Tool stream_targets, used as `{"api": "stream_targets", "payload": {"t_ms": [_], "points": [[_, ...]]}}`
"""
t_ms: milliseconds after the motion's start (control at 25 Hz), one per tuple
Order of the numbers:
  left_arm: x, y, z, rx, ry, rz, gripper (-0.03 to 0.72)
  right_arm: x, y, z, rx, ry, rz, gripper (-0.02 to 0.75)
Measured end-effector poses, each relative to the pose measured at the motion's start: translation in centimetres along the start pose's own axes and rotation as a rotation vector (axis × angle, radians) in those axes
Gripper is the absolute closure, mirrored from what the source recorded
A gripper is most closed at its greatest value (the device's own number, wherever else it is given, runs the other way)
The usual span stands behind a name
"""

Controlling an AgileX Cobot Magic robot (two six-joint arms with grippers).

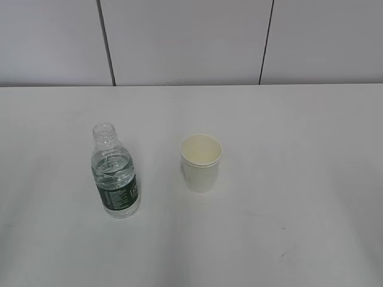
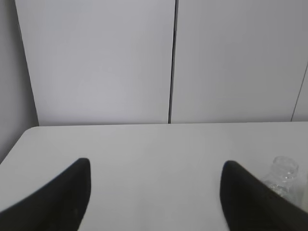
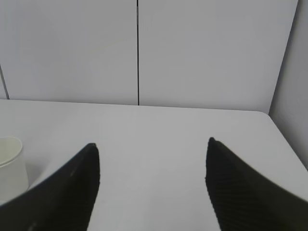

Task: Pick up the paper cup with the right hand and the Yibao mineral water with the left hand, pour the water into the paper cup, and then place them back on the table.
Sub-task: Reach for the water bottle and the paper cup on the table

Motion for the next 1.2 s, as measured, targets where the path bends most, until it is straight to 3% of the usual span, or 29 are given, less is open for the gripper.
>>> {"api": "stream_targets", "payload": {"t_ms": [560, 1200], "points": [[0.0, 4.3, 0.9, 0.069, 0.009, 0.006, 0.178, 0.1, 5.6, 1.8, 0.077, -0.005, -0.007, 0.197], [-0.4, 9.0, 3.6, 0.088, -0.007, -0.001, 0.178, 0.2, 7.8, 2.3, 0.102, -0.051, -0.02, 0.198]]}}
Point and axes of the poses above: a point on each arm's last joint axis where the gripper is mounted, y pointing out along that axis toward the gripper, x along the wrist's bending axis when the last joint is at zero, z = x × y, the point moved 4 cm from there along y, pointing out along that axis toward the gripper, and after that the axes turned 10 degrees about y, right-handed, at the moved point
